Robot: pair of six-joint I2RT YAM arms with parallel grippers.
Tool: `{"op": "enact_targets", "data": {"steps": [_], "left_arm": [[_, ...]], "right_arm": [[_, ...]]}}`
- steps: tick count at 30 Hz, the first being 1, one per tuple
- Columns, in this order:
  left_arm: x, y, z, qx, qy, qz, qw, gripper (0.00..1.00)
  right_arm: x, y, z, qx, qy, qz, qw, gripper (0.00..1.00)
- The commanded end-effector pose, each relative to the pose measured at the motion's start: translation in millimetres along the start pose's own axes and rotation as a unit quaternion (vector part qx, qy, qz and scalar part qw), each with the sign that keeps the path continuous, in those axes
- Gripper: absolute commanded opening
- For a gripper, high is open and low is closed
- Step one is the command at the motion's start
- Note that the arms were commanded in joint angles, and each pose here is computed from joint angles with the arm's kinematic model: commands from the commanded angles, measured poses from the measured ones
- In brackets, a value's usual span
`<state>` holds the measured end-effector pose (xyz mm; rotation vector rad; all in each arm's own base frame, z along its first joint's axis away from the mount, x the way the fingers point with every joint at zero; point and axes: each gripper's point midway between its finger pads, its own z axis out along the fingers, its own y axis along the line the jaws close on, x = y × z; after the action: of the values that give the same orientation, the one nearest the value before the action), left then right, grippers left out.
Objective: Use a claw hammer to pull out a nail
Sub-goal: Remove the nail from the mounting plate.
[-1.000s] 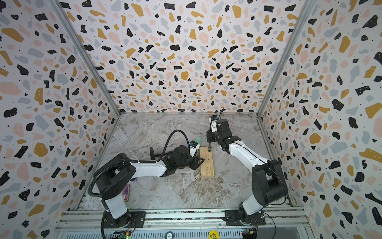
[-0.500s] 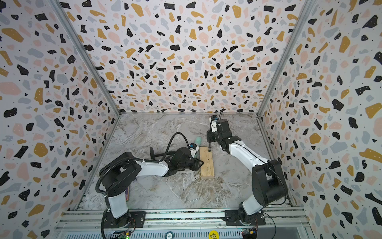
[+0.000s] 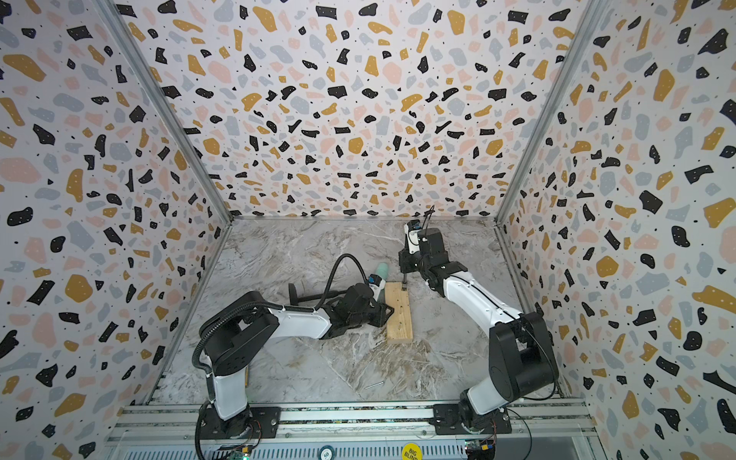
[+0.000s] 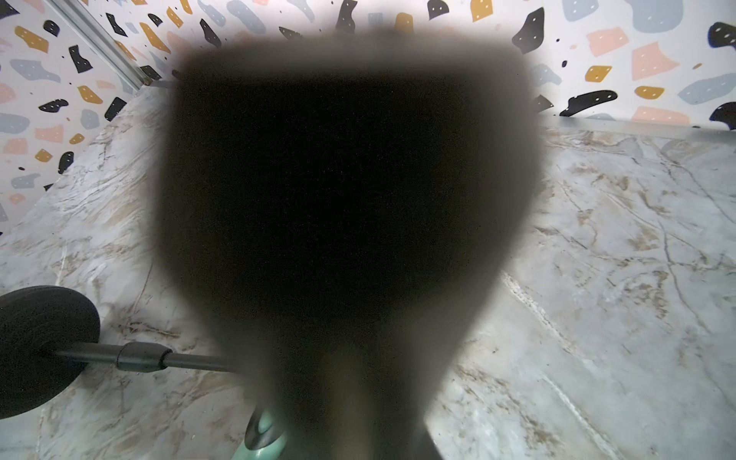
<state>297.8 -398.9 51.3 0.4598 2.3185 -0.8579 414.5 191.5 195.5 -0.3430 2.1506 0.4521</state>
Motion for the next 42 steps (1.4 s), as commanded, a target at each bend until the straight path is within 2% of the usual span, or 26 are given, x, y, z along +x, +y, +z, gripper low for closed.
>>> {"op": "enact_targets", "data": {"steps": [1, 9, 22, 32, 42], "left_arm": [[33, 22, 9, -0.046, 0.046, -0.002, 0.998, 0.37], [43, 24, 11, -0.048, 0.055, -0.004, 0.997, 0.36], [42, 23, 10, -0.045, 0.055, -0.006, 0.997, 0.36], [42, 20, 12, -0.041, 0.06, 0.0, 0.997, 0.36], [42, 20, 13, -0.043, 0.06, -0.001, 0.997, 0.36]], "right_arm": [[-13, 13, -17, -0.014, -0.025, -0.002, 1.0, 0.0], [9, 18, -16, -0.018, -0.026, -0.013, 0.999, 0.0], [11, 26, -23, 0.011, -0.104, -0.072, 0.992, 0.0], [24, 34, -43, 0.005, -0.168, -0.081, 0.983, 0.0], [32, 43, -51, -0.003, -0.168, -0.1, 0.981, 0.0]]}}
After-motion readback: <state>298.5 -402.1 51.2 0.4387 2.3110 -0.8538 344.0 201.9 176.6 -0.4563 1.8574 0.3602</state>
